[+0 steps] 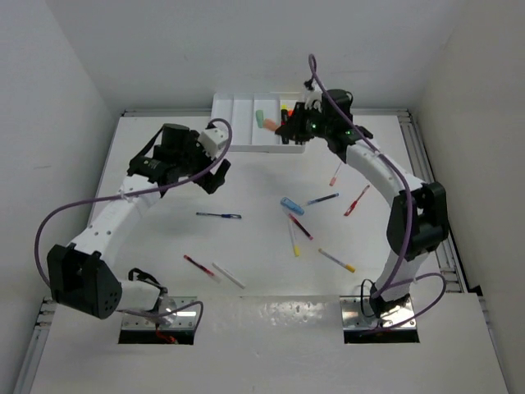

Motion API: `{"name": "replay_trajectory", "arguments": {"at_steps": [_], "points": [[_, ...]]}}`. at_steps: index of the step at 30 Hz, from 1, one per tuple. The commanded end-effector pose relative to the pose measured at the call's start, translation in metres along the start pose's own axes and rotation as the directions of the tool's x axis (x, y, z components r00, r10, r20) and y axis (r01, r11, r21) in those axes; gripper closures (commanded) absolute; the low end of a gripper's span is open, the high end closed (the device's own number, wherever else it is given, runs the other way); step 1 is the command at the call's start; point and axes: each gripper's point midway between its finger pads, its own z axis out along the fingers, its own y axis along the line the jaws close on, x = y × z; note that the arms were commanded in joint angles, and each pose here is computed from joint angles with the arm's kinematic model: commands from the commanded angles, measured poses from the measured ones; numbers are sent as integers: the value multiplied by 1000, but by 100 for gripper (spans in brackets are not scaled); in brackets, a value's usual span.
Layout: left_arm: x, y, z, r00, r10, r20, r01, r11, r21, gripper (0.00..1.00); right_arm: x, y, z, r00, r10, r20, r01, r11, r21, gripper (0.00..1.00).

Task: Sort the stationery into containers
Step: Pass the stationery from the left arm to the right, then place the stationery into the container

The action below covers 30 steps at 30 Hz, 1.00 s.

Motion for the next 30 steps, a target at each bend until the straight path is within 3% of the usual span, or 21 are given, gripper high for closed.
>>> {"name": "replay_trajectory", "arguments": {"at_steps": [1,4,8,19,21,24,27,28,30], "points": [[-1,50,-3,976,-218,-22,206,945,-254,0,-67,-64,19,947,-250,204,176,929,325,100],[13,60,1,966,-256,-47,232,929,-289,0,-107,-84,34,903,-315,292,159,876,455,100],[32,58,8,952,-291,-94,256,927,-275,0,-126,-108,85,870,-342,354,131,855,503,100],[62,67,3,933,-337,-126,285,906,-313,0,-122,-150,174,749,-492,445,189,801,568,100],[63,67,2,935,-331,-128,278,907,-316,0,-107,-161,184,759,-487,432,197,805,560,99],[68,70,0,931,-333,-147,271,904,-329,0,-97,-169,188,769,-483,419,200,804,560,90],[65,70,-5,937,-320,-139,261,907,-330,0,-98,-177,181,779,-469,416,173,799,576,69],[60,69,-9,943,-311,-121,258,909,-326,0,-99,-177,178,786,-458,416,163,802,575,58],[58,66,-13,952,-289,-103,244,917,-315,0,-118,-163,158,781,-454,429,173,817,550,49]]}}
